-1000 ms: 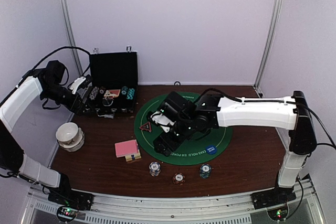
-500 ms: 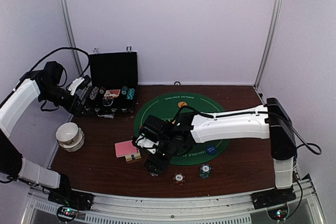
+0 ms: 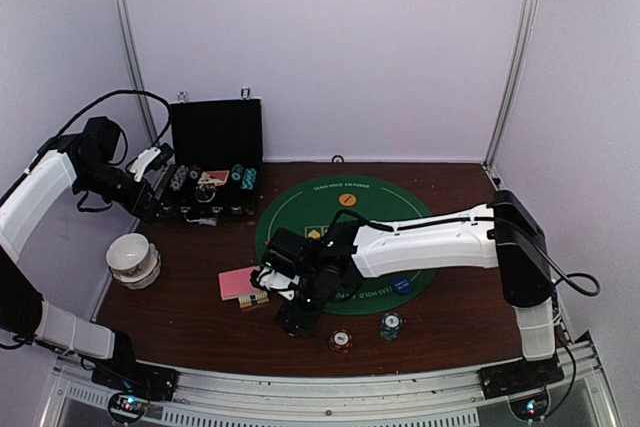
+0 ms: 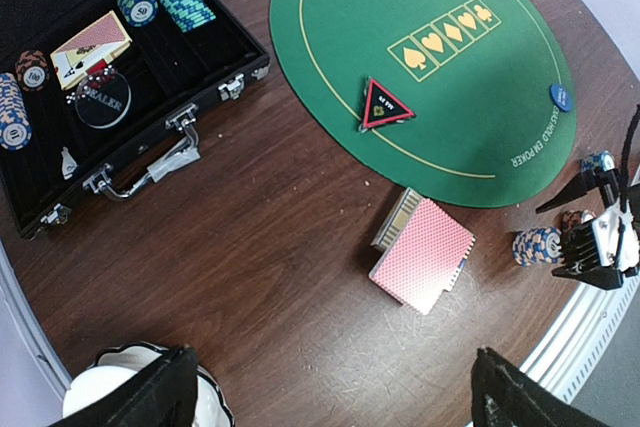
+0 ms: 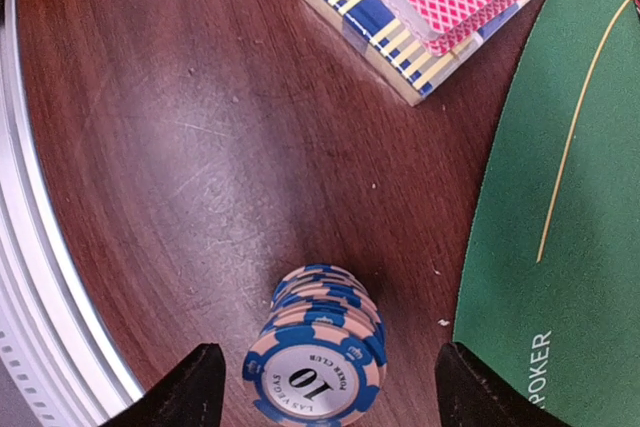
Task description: Distribute texas hold em gaming equipment
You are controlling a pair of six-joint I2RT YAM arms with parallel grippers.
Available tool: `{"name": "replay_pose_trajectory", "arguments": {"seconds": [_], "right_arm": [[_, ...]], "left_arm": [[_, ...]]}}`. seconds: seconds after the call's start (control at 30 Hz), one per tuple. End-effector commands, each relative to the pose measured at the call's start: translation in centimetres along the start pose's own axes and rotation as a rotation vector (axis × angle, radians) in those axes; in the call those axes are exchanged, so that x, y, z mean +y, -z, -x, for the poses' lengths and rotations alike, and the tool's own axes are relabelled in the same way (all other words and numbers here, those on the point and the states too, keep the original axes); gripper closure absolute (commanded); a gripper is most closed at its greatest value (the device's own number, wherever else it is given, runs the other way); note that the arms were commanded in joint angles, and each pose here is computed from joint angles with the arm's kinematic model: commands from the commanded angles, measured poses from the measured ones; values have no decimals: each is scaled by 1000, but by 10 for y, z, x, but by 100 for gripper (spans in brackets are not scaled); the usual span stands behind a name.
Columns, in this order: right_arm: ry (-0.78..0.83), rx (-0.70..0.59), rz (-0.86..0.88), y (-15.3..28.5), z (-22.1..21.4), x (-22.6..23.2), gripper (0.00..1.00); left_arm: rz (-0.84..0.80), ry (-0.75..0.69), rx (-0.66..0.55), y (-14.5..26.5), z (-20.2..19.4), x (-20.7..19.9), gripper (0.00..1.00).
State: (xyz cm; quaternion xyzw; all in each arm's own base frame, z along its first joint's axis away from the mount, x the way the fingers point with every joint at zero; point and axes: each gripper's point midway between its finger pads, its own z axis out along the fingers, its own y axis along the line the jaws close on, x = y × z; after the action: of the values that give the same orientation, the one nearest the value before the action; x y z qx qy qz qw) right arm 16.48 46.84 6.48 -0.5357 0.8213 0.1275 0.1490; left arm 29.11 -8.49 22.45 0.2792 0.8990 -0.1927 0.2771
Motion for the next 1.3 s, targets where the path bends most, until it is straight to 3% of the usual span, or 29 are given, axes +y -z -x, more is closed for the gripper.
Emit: {"name": "replay_pose_trajectory", "arguments": {"seconds": [0.0,0.27,1.27], "right_arm": [[15,-15,4,1,6,3,26],[11,-25,-1,-1,7,2,37],[24,8,44,-10,0,10,45]], "left_arm": [[29,-24,-48,9,12,0,2],[41,-23,-44,9,12,3,2],[62,-36,-50,13,16,5,2]]}}
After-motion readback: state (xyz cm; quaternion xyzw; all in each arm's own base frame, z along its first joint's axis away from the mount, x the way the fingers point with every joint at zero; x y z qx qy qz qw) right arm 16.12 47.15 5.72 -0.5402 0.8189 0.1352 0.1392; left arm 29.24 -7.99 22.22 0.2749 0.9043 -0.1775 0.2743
